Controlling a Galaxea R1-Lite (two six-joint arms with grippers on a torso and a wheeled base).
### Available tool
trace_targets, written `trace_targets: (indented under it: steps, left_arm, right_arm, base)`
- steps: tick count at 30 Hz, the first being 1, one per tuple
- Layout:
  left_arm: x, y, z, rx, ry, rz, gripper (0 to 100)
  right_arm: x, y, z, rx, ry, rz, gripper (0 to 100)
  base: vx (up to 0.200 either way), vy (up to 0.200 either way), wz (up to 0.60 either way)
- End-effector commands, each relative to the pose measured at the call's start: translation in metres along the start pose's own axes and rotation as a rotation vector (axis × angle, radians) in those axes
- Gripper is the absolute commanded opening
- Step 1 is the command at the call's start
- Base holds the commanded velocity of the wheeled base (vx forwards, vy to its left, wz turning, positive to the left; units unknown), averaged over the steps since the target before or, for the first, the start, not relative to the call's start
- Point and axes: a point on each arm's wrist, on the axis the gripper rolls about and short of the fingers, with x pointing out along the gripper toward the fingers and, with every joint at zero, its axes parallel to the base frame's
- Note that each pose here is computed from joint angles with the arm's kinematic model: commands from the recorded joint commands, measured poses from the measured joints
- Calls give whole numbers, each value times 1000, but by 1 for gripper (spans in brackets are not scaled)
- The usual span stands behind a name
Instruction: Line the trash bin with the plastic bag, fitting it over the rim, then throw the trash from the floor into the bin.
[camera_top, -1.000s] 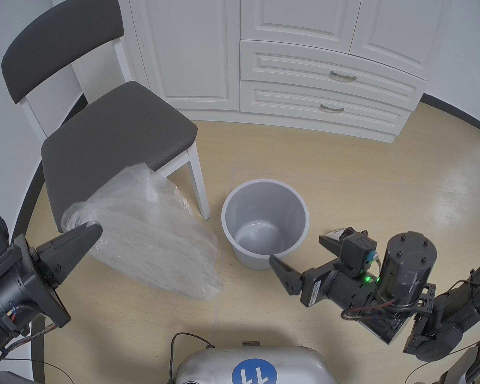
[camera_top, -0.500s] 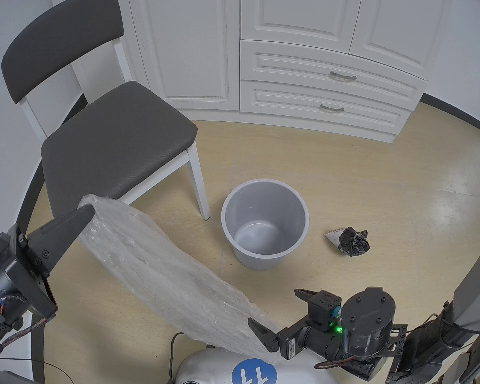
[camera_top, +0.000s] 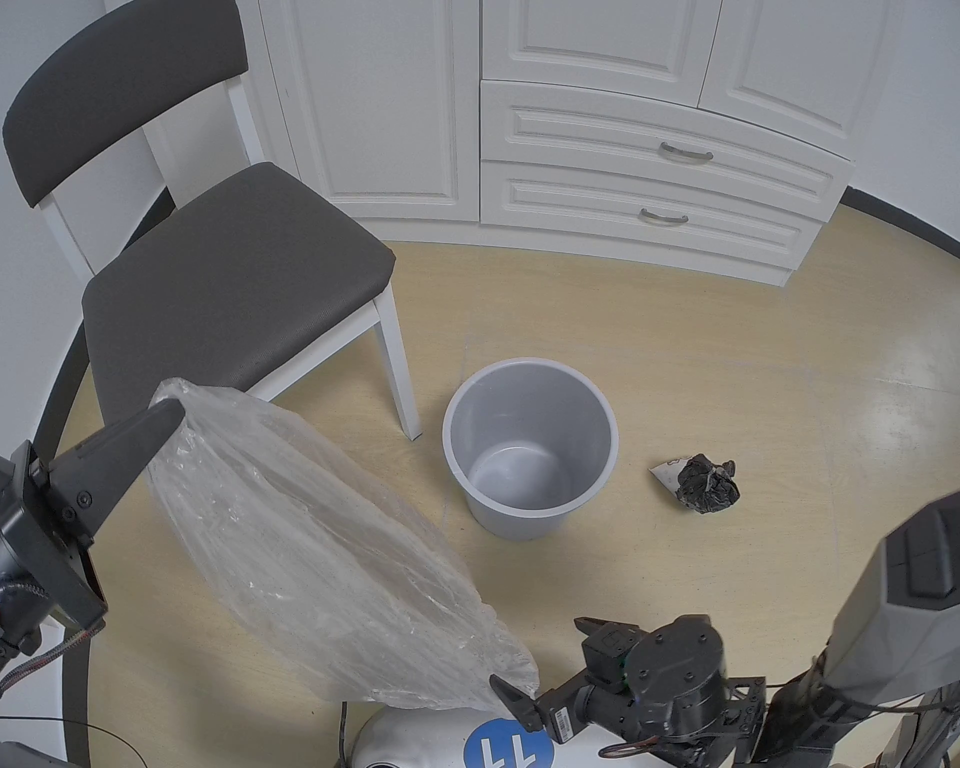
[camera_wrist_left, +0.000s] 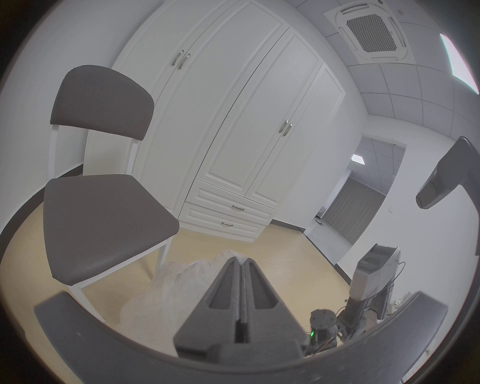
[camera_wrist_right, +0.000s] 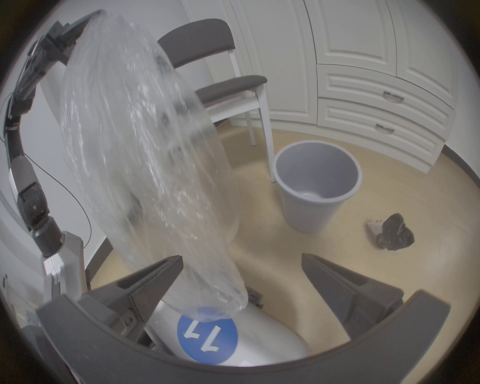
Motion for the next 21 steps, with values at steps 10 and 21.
trace_targets:
  steps: [10,21]
  left_arm:
    - [0,-2,7,-38,-29,-7,0]
    - [-1,-2,9,-42,-38,-9,0]
  right_arm:
    - [82,40,-40,185,-48,69,100]
    - [119,54,-30,318,-154,84,100]
  base:
    - [0,0,0]
    - [0,0,0]
